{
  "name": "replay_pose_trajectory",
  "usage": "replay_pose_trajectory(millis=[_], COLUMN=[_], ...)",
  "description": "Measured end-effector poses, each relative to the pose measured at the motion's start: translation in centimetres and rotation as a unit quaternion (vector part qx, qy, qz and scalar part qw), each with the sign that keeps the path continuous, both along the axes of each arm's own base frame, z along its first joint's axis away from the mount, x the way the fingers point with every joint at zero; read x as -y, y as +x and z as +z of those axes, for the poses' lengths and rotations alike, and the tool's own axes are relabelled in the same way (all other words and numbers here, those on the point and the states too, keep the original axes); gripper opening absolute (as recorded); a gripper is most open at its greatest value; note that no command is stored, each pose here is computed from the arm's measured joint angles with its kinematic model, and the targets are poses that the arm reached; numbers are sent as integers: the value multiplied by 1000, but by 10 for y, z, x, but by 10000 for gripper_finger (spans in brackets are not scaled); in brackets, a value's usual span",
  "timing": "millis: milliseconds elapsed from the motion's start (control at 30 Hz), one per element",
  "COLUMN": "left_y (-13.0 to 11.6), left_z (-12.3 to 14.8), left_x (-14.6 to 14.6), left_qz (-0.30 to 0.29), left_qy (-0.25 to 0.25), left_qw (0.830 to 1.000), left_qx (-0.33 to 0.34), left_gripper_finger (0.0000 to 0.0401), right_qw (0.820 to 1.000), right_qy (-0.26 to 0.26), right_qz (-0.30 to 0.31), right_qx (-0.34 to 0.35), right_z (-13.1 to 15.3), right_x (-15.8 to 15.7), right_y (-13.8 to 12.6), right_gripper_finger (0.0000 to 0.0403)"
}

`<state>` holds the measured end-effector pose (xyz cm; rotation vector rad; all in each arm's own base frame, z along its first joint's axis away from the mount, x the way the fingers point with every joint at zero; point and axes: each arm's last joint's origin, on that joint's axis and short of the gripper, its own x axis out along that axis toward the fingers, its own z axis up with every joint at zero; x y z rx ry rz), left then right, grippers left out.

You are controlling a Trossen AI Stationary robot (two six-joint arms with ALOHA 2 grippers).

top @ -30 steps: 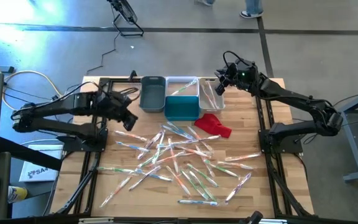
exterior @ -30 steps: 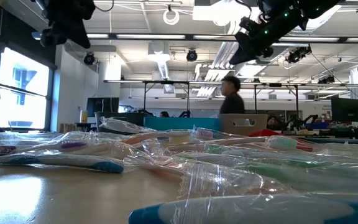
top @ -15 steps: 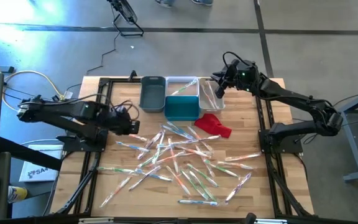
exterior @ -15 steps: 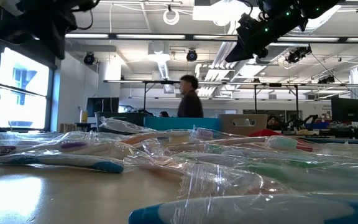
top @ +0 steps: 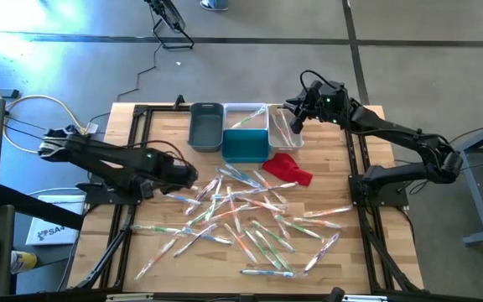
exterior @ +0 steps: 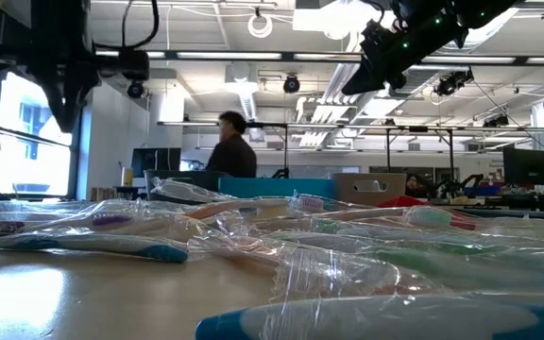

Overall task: Pick & Place Toothbrushes
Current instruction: Put the blue toothbrush into the gray bin

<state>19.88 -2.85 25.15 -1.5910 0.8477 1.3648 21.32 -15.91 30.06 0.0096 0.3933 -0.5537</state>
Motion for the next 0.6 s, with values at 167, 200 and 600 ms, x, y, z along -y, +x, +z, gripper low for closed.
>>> replay_pose_trajectory(millis=[167,200,600], left_y=[7,8,21], left_z=[-14,-16,-33], left_x=[6,7,4], left_qz=[-11,-11,-251], left_qy=[-71,-79,23], left_qw=[995,994,962], left_qx=[-62,-75,-103], left_gripper_finger=[8,14,142], right_qw=[1000,1000,1000], right_qy=[2,2,-2], right_qz=[1,1,7], right_qx=[-8,-9,-26], right_z=[-1,-2,-4], right_x=[0,0,-1], right_y=[0,-1,-1], right_gripper_finger=[67,67,67])
